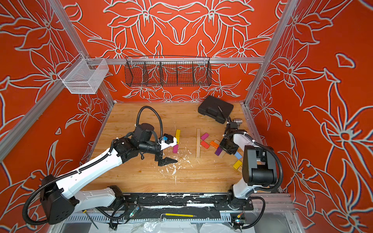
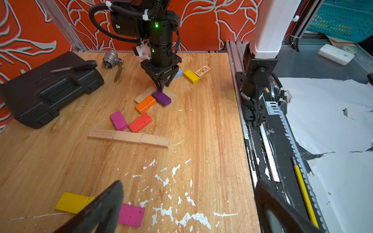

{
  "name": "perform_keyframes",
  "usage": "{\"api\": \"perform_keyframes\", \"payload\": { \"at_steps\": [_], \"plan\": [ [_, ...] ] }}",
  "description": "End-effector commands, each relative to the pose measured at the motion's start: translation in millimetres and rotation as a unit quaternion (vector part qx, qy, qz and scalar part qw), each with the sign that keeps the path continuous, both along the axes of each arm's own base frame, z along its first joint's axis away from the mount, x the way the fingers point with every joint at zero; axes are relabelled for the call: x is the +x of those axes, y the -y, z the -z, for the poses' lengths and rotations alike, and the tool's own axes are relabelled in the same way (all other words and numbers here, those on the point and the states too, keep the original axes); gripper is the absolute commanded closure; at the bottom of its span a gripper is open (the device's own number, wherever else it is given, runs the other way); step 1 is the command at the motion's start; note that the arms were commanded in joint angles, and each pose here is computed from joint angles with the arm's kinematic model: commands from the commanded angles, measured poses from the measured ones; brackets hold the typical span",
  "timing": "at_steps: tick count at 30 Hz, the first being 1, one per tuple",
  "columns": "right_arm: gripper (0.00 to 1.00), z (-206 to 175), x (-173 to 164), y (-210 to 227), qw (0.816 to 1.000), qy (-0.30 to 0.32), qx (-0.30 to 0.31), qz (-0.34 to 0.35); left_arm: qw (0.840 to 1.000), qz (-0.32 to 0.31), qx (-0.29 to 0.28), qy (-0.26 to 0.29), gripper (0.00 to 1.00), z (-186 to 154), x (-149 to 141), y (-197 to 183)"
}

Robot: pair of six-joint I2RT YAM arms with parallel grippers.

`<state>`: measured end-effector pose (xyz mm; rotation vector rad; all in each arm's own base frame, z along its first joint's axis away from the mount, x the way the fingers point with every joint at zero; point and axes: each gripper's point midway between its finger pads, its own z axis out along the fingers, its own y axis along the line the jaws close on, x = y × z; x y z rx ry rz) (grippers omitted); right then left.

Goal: Assemble the letter k with building blocks
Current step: Pick up the building block from the center of the board.

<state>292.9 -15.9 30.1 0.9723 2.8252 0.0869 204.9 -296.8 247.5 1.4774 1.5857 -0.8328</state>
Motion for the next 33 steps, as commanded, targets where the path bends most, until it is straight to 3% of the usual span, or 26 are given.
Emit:
{"api": "perform_keyframes", "payload": {
  "at_steps": [1,14,21,27,33],
  "plan": [
    [0.66,5.3,-16.4,4.8,1.000,-0.025,-0.012,0.002,1.000,0.006,-0.009,0.014,0.02,-9.0,-2.8,-0.4],
    [0.69,12.1,-16.9,2.1,0.999,-0.033,-0.003,0.001,1.000,0.019,0.014,0.013,0.03,-0.7,-6.0,-3.0],
    [0.76,-12.5,-15.7,6.2,1.000,-0.005,-0.014,0.020,0.999,0.024,0.036,0.018,0.03,6.2,-7.7,-8.0],
    [0.83,-50.6,-3.9,-12.6,0.995,0.069,0.040,0.055,0.998,-0.048,0.043,0.027,0.03,4.7,18.4,-15.6],
    [0.84,-81.1,6.9,-47.7,0.989,0.112,0.074,0.056,0.991,-0.125,0.043,0.031,0.03,0.5,45.4,-30.8]
  ]
}}
